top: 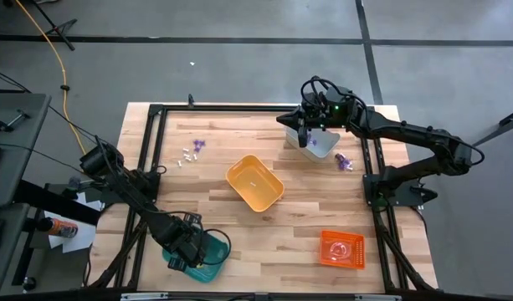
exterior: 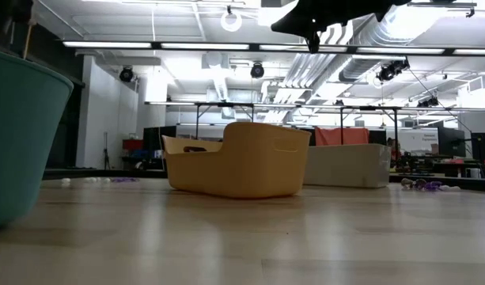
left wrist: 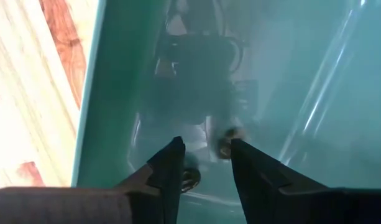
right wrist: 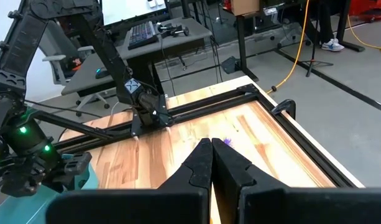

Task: Sort Halloween decoration
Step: Put the black skull toy into the green bin

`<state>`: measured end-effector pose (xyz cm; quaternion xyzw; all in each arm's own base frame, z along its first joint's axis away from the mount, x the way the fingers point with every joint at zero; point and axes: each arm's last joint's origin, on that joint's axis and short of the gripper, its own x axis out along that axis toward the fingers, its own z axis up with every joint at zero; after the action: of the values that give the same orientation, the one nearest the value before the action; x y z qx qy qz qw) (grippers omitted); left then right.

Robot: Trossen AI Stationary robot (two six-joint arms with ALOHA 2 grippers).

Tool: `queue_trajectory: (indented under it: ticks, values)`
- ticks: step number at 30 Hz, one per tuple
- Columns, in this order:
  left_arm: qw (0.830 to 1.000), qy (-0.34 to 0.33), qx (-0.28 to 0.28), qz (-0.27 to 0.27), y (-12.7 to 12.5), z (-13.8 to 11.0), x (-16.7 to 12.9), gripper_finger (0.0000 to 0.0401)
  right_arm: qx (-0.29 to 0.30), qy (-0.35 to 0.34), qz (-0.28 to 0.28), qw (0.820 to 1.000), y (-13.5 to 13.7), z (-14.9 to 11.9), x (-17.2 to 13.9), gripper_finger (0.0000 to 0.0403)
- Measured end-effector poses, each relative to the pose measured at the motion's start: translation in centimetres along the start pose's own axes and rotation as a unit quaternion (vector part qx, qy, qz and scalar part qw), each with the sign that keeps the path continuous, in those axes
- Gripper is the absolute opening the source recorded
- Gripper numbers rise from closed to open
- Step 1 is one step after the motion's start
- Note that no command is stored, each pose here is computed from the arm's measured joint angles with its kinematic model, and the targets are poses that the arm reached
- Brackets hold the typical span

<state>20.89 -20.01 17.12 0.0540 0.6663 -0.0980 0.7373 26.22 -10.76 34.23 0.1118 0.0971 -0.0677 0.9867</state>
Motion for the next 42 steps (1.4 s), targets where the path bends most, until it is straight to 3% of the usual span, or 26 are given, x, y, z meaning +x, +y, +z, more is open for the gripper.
queue_trajectory:
  ticks: [8,13,17,20,24,26,28,32,36,39,42]
  values:
    - [1.000,0.018,0.009,-0.017,1.0,-0.4,-1.4,0.0146,0.004,0.000,0.000,1.000,0.0,0.0,0.0,0.0000]
    - [0.999,-0.022,-0.006,0.022,4.7,-1.9,-6.3,0.0152,0.004,0.000,0.000,1.000,0.0,0.0,0.0,0.0000]
    - [0.989,-0.124,-0.040,0.069,8.7,-3.7,-11.2,0.0151,0.004,0.000,0.000,1.000,0.0,0.0,0.0,0.0000]
    - [0.957,-0.235,-0.087,0.145,11.9,-5.0,-14.4,0.0150,0.004,0.000,0.000,1.000,0.0,0.0,0.0,0.0000]
    - [0.882,-0.360,-0.175,0.249,15.9,-6.1,-18.0,0.0149,0.005,0.000,0.000,1.000,0.0,0.0,0.0,0.0000]
    - [0.844,-0.408,-0.212,0.276,17.7,-6.3,-19.4,0.0145,0.005,0.000,0.000,1.000,0.0,0.0,0.0,0.0000]
    - [0.818,-0.445,-0.225,0.287,19.4,-6.3,-20.5,0.0136,0.005,0.000,0.000,1.000,0.0,0.0,0.0,0.0000]
    - [0.777,-0.534,-0.191,0.273,22.3,-5.4,-21.9,0.0108,0.005,0.000,0.001,1.000,0.0,0.0,0.0,0.0000]
    - [0.739,-0.618,-0.162,0.212,25.5,-3.8,-20.6,0.0064,0.005,0.000,0.001,1.000,0.0,0.0,0.0,0.0000]
    - [0.723,-0.653,-0.164,0.158,27.7,-2.5,-18.4,0.0023,0.002,-0.001,0.004,1.000,0.1,0.0,0.0,0.0000]
    - [0.721,-0.662,-0.179,0.102,29.6,-1.1,-16.2,0.0005,-0.008,-0.004,0.006,1.000,0.1,0.1,0.0,0.0000]
